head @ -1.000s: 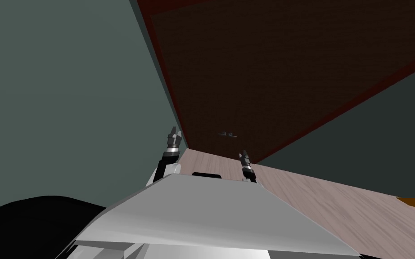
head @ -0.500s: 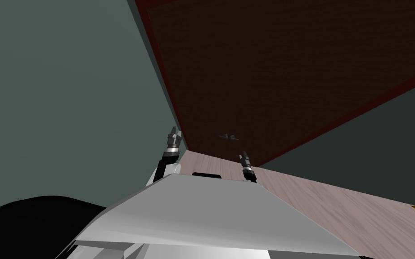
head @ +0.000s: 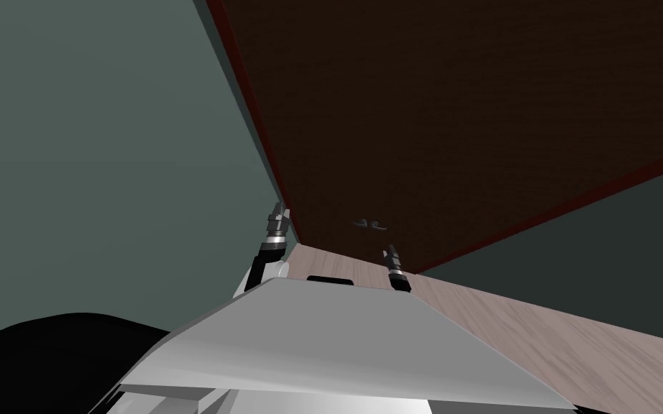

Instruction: Pull the door open

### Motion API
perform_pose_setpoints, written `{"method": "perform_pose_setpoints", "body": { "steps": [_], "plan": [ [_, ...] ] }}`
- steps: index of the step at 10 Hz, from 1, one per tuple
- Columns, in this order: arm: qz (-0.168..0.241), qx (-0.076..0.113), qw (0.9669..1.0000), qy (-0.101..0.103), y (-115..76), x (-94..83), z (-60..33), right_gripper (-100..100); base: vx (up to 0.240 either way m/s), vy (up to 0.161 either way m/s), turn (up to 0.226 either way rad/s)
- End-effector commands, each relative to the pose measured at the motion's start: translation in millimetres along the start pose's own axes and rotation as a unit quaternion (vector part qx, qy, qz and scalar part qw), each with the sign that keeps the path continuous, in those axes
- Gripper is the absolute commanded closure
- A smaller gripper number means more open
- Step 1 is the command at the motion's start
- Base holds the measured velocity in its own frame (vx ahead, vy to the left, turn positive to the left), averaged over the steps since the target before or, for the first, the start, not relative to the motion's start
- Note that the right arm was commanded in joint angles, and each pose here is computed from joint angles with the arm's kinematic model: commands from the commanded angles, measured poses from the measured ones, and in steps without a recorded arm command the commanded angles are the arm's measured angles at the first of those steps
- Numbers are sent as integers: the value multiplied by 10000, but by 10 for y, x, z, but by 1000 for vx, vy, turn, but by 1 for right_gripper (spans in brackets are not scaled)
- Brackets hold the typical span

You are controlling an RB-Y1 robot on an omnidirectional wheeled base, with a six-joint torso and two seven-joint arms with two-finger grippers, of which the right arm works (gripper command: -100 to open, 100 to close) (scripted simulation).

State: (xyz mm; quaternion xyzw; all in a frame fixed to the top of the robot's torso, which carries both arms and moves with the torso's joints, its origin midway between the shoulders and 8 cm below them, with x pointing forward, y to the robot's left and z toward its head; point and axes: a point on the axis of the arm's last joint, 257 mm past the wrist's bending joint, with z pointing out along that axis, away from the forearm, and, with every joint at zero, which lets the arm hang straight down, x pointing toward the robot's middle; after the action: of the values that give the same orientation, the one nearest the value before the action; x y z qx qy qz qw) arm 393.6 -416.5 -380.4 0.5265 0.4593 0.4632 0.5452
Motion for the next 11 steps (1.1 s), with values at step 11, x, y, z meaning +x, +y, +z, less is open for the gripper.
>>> {"method": "perform_pose_setpoints", "body": {
  "steps": [11],
  "plan": [
    [-163,349,9953,-885,-190,-952,-352,-100,104,-46,34]
  ]
}}
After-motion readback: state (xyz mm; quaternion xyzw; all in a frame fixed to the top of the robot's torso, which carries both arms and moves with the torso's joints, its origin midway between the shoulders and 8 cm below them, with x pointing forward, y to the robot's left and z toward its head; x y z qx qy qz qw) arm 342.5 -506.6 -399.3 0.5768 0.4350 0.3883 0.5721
